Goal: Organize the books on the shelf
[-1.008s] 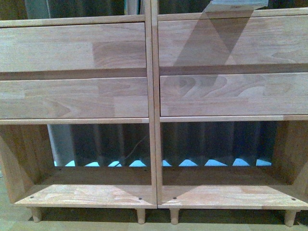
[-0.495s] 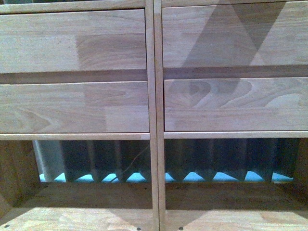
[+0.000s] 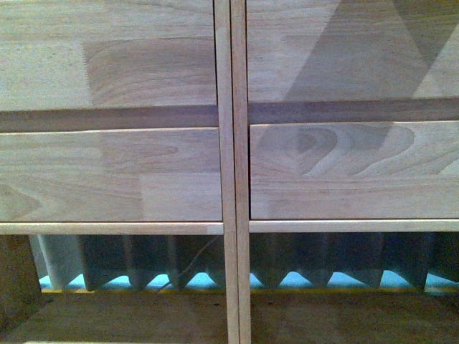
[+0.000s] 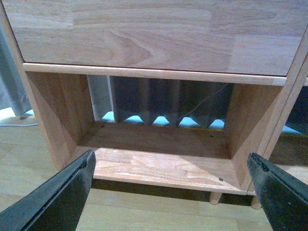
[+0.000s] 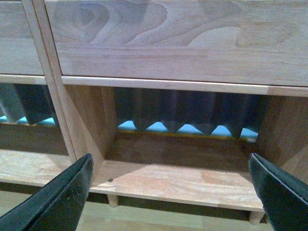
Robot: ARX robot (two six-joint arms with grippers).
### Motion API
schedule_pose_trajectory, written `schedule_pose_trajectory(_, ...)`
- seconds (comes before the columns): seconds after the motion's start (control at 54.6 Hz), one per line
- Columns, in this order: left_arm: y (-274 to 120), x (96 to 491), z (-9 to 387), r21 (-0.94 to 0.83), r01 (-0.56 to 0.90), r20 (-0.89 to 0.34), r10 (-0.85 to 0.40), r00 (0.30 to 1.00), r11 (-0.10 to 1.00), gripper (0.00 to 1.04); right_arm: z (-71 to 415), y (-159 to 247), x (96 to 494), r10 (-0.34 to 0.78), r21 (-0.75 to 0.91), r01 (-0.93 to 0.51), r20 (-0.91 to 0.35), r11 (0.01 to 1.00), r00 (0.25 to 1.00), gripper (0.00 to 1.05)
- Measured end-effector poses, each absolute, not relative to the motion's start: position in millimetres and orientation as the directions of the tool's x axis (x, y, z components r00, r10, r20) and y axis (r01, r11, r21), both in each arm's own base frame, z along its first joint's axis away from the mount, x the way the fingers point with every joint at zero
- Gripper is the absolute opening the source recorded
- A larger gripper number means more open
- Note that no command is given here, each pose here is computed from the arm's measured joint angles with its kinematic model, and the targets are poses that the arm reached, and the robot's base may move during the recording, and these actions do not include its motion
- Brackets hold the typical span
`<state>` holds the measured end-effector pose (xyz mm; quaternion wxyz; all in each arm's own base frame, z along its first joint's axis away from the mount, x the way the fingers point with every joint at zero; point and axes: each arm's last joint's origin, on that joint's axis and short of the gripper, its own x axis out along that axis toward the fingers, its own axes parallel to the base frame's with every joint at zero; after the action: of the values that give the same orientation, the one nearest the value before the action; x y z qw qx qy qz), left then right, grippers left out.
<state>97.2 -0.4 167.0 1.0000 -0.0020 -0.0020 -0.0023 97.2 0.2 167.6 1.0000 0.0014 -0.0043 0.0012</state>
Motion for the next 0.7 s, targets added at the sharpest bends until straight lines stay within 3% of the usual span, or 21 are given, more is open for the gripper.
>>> schedule_pose_trajectory(0.696,-0.4,97.2,167.0,-0.004,0.004,0.004,-0.004,1.000,1.000,0.97,167.6,0.2,97.2,0.003,0.002,-0.003,0.009,1.000,1.000,0.98)
